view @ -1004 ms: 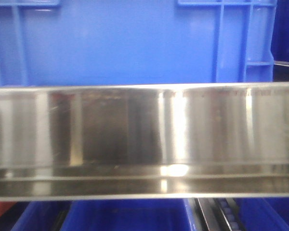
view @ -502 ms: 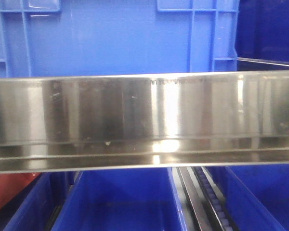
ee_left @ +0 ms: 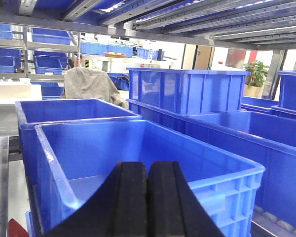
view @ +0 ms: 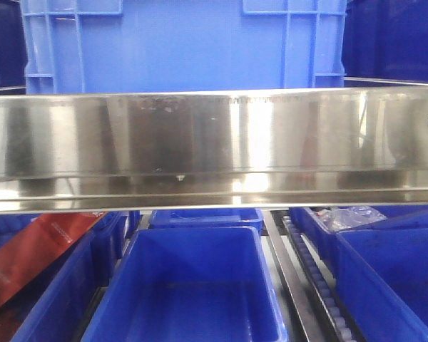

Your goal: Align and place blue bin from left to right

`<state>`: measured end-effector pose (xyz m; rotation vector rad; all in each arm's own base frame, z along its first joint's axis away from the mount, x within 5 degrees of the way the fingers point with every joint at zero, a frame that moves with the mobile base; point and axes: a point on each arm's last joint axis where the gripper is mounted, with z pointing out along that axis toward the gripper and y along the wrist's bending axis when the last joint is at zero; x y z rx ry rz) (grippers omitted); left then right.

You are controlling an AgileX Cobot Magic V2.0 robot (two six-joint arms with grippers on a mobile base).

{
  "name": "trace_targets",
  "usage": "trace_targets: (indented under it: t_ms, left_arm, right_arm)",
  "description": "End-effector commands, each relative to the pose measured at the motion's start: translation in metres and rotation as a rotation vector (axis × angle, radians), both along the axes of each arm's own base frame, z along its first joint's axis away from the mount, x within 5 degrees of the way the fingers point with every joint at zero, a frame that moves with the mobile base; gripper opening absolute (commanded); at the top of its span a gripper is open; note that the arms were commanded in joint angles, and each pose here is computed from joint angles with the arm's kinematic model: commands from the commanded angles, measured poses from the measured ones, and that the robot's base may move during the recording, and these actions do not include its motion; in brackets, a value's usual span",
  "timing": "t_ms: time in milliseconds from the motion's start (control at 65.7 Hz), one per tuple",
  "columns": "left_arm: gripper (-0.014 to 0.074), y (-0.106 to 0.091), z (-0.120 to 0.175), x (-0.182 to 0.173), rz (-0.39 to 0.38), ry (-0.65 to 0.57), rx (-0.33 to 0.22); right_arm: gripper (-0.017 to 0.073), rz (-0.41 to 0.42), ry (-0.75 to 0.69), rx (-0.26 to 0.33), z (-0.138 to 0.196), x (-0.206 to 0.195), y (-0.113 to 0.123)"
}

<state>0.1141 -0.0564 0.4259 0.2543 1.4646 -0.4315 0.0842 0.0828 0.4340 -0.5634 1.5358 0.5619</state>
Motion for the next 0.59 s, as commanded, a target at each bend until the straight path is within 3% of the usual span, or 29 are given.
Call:
trace_targets:
  t_ms: [0, 578]
  left_arm:
    - [-0.0111, -0.0009, 0.002, -0.0017, -0.014, -0.023, -0.003]
    - [-0.0111, -0.0009, 0.002, -0.0017, -0.014, -0.023, -0.003]
  right_arm:
    - [-0.0078, 0.008, -0.028, 0.003, 0.0019, -0.0012, -0.0005]
    - [-0.0078, 0.008, -0.028, 0.003, 0.0019, -0.0012, -0.0005]
